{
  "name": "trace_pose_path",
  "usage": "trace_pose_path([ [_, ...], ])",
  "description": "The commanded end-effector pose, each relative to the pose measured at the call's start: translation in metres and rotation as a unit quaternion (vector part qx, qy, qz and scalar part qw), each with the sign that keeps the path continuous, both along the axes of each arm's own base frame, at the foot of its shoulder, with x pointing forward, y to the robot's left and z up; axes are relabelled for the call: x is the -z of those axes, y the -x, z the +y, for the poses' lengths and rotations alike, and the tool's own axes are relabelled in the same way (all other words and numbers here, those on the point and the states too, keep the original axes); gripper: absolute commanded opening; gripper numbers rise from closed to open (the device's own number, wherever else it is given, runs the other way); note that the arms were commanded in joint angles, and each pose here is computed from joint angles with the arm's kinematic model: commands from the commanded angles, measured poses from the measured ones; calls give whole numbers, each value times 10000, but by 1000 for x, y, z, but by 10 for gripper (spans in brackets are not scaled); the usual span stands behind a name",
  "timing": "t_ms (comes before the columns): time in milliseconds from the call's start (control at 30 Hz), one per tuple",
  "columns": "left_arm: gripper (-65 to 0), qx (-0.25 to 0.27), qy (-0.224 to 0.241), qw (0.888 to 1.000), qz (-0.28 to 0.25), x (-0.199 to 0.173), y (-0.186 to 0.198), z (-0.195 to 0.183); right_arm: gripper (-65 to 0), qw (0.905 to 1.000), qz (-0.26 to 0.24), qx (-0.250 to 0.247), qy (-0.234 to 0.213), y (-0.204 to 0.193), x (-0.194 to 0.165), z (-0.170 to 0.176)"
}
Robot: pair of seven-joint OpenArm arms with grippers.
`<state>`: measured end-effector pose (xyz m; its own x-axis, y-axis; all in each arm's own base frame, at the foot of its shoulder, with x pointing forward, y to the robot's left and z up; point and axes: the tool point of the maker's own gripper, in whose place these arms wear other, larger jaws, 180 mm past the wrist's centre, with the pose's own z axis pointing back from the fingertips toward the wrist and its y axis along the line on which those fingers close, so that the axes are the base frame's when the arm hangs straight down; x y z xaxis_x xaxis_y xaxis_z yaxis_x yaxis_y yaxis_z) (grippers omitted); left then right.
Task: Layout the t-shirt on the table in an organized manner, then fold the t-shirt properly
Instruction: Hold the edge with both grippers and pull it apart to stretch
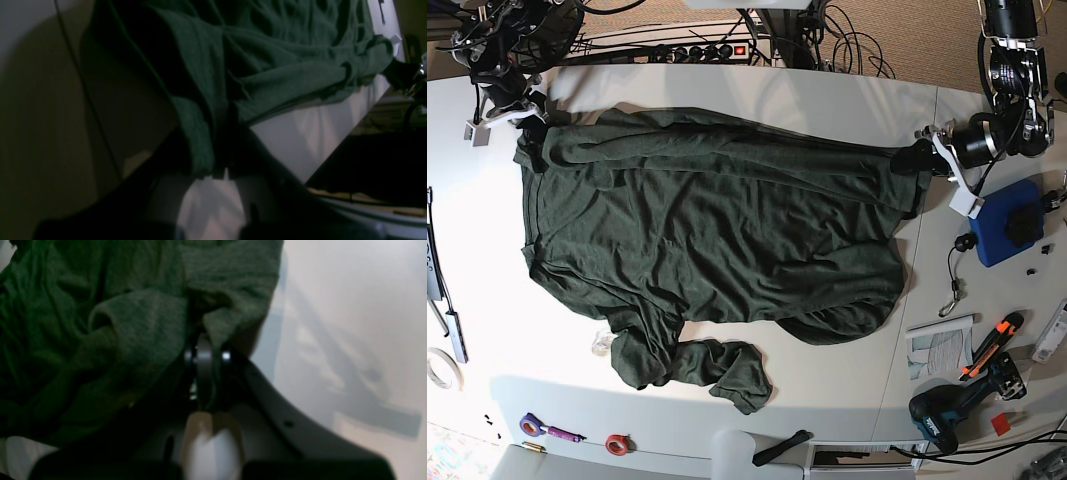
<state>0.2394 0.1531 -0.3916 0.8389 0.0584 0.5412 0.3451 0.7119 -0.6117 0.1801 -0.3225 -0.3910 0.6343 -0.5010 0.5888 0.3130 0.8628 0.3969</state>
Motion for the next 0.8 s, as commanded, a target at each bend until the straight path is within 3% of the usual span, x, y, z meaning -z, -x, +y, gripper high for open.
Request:
trace_pose_path([
  [0,-650,51,1,9996,-287,-13,-7,5,-650,9997,162,-153,103,5,0,-2],
  [267,-650,-179,134,9991,-359,-28,1,25,-650,9990,219,-400,12,15,1,6],
  [633,-650,275,834,9961,28,-30,42,7,-650,9994,-123,-73,300,45,-40,-23],
  [767,-650,404,810,9956,249,-24,56,6,-650,9991,-45,-132,408,55,-46,-32],
])
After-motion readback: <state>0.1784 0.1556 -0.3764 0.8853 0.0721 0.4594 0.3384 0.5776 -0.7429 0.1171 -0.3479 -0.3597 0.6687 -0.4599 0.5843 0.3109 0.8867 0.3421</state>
